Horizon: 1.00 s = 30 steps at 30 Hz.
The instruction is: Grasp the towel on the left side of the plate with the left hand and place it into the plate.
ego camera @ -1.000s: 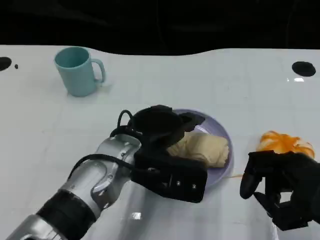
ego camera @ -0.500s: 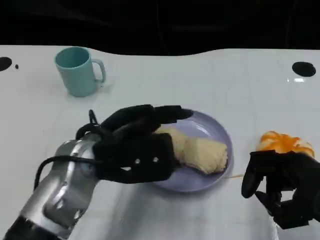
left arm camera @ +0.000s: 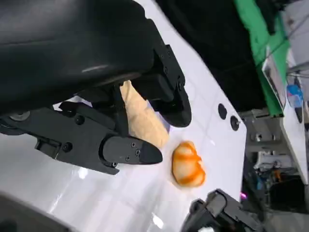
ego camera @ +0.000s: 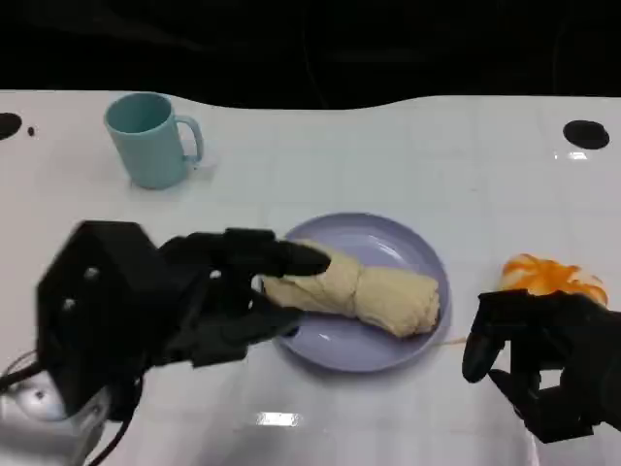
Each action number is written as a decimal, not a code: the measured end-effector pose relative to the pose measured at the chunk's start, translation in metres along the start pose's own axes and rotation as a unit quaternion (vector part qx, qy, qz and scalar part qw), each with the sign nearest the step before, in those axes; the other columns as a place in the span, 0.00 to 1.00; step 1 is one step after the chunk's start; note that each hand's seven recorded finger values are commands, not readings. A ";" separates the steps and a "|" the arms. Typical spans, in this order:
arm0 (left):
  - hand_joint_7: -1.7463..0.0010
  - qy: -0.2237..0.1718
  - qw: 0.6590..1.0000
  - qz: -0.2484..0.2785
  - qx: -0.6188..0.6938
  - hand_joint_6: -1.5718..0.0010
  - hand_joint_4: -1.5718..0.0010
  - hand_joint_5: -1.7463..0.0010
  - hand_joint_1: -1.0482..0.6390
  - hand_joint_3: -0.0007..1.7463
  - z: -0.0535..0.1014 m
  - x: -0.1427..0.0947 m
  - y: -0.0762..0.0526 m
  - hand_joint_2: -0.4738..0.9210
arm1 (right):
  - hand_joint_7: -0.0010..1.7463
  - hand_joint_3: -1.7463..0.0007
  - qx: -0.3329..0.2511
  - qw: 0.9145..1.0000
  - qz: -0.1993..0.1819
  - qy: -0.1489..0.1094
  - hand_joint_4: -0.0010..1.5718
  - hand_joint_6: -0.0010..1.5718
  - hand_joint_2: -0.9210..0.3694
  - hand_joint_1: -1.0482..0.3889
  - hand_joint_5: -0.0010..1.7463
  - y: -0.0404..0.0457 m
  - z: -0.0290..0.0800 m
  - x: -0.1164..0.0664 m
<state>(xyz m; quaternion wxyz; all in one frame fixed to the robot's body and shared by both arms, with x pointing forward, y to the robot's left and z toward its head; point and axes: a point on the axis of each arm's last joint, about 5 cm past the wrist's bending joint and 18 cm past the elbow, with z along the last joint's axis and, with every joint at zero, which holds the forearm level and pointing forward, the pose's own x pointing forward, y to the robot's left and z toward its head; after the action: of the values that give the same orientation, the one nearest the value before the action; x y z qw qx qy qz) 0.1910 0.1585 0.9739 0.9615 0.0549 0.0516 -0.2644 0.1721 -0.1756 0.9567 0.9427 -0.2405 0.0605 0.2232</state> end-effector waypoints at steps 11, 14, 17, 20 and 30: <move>0.22 0.022 0.995 -0.009 -0.101 0.50 0.51 0.00 0.57 0.76 -0.001 -0.035 -0.002 0.69 | 0.83 0.37 0.000 1.000 0.001 -0.001 0.46 0.45 0.28 0.75 1.00 -0.0001 0.001 0.001; 0.18 0.032 0.994 0.008 -0.106 0.49 0.47 0.00 0.57 0.79 -0.005 -0.036 -0.002 0.67 | 0.82 0.37 0.001 1.000 0.001 -0.001 0.45 0.45 0.28 0.75 1.00 -0.0004 0.001 0.001; 0.12 0.044 0.992 0.017 -0.114 0.49 0.45 0.00 0.58 0.81 -0.010 -0.035 -0.001 0.66 | 0.83 0.37 0.001 1.000 0.000 -0.001 0.46 0.45 0.28 0.75 1.00 -0.0008 0.000 0.000; 0.08 0.057 0.991 0.028 -0.116 0.49 0.44 0.00 0.59 0.81 -0.014 -0.034 0.000 0.66 | 0.83 0.37 0.000 1.000 0.000 -0.002 0.47 0.45 0.28 0.75 1.00 -0.0008 0.000 -0.001; 0.06 0.095 0.988 0.051 -0.107 0.51 0.44 0.00 0.60 0.84 -0.022 -0.029 0.006 0.64 | 0.83 0.37 -0.006 1.000 -0.001 -0.011 0.47 0.45 0.28 0.74 1.00 -0.0015 0.000 -0.001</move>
<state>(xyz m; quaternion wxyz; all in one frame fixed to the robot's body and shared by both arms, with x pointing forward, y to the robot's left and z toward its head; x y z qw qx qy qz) 0.1679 0.1813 0.9565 0.9649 -0.0210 0.1676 -0.2013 0.1722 -0.1771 0.9572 0.9422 -0.2435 0.0488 0.2247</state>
